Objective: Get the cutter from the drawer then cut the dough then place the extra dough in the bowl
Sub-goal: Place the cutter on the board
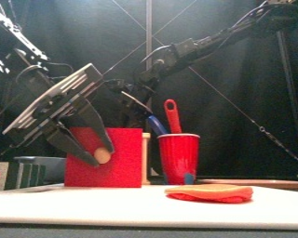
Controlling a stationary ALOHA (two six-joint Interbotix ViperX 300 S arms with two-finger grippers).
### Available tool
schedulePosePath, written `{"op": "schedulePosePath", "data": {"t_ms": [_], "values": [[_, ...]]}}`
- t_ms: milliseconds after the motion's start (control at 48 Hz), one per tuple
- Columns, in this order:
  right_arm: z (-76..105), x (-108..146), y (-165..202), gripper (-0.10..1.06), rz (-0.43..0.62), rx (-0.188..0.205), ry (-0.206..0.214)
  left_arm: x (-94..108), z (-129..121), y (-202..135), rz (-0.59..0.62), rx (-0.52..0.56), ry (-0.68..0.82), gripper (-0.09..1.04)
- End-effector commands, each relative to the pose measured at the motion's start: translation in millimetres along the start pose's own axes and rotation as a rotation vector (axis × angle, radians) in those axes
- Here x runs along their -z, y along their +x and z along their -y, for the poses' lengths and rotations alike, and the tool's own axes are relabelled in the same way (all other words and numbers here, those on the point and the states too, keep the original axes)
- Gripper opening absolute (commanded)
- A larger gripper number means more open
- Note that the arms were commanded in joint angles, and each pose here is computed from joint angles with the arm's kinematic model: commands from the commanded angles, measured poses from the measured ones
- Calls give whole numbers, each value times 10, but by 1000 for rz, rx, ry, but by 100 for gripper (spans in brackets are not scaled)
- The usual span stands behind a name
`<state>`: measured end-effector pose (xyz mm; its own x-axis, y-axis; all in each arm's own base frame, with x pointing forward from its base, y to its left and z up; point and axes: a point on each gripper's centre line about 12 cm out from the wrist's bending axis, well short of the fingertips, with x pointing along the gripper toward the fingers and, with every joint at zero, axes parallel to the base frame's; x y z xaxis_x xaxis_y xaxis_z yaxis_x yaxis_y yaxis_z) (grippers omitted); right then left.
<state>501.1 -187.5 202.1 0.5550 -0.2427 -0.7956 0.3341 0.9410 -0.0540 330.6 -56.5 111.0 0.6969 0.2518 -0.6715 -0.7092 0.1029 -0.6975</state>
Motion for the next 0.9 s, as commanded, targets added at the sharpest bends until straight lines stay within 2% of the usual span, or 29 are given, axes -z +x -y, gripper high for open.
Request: {"op": "schedulePosePath", "data": {"t_ms": [21,104,271,500,604,750,896], "values": [[-65,-12,-46,4,-2,-9,-7,-5,103,-18,1,30,-1,79],[-82,-9,-39,4,-4,-11,-8,-7,111,-25,0,33,-1,83],[-114,-57,-92,4,12,-11,-17,-17,126,-55,-5,45,10,84],[-159,-354,-494,4,123,-15,-31,-26,57,-229,-34,72,46,84],[-172,-407,-656,4,151,-15,-43,-37,34,-331,-48,94,72,84],[-235,-388,-984,6,163,-24,-60,-60,-45,-510,-74,174,222,83],[-531,-218,-1228,17,179,-71,-101,-109,-127,-631,-84,253,393,83]]}}
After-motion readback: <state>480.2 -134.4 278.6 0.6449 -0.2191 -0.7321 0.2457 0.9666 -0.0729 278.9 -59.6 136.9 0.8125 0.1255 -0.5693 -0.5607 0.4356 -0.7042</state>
